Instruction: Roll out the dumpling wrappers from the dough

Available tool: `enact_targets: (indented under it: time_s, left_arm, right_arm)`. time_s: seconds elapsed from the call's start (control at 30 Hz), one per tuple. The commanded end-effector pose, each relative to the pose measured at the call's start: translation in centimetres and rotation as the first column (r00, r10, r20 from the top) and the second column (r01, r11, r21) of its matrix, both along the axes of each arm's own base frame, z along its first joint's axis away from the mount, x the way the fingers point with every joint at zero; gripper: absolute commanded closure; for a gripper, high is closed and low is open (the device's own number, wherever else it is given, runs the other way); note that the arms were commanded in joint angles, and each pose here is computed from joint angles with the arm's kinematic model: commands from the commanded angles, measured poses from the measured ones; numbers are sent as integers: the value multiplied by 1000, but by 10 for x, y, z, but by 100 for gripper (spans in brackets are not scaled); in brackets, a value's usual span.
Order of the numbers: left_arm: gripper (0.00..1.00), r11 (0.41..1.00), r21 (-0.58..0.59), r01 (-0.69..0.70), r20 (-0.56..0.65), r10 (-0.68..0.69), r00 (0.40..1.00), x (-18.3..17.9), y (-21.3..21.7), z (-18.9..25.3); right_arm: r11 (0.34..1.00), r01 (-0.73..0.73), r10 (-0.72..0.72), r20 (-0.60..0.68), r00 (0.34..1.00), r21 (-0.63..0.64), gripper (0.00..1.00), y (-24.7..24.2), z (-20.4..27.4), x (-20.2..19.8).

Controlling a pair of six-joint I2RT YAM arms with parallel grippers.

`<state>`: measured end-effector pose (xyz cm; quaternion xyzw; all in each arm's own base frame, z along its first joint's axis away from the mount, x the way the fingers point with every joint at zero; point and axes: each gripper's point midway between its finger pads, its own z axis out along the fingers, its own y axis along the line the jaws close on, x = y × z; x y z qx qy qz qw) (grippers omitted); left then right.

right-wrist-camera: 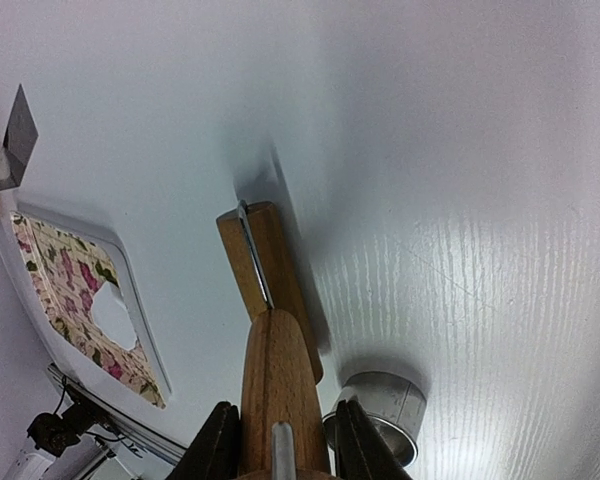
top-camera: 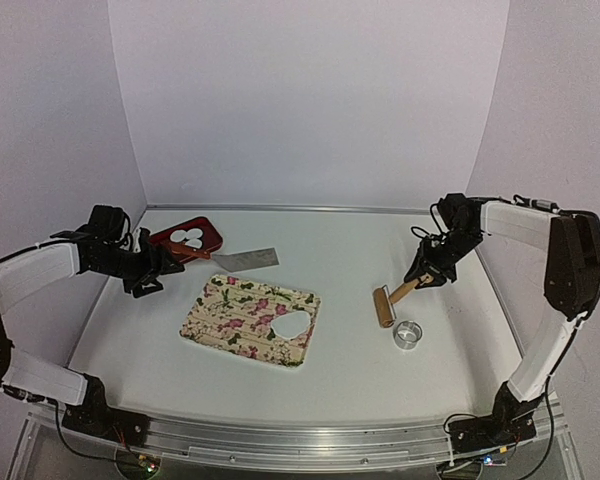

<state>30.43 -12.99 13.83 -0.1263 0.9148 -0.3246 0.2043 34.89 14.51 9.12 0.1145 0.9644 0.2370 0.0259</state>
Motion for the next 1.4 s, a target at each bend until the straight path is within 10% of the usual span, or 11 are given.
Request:
enact_targets:
  time_s: [0.0, 0.33, 1.1, 1.37]
  left_arm:
    - [21, 998, -60, 25, 69, -21, 997, 25, -6, 24]
    - [20, 1000, -16, 20, 24, -20, 1000, 13, 1, -1]
    - [17, 988, 144, 55, -21, -53, 998, -3, 20, -33]
    - [16, 992, 90, 85, 67, -92, 994, 0, 5, -26]
  right_arm:
    - [995, 12, -14, -22, 1000, -97, 80, -23, -32, 1]
    - [995, 19, -20, -15, 1000, -95, 69, -22, -65, 22]
    - [929, 61, -28, 95, 995, -364, 9, -80, -36, 24]
    - [975, -31, 17, -68, 998, -219, 23, -61, -24, -65]
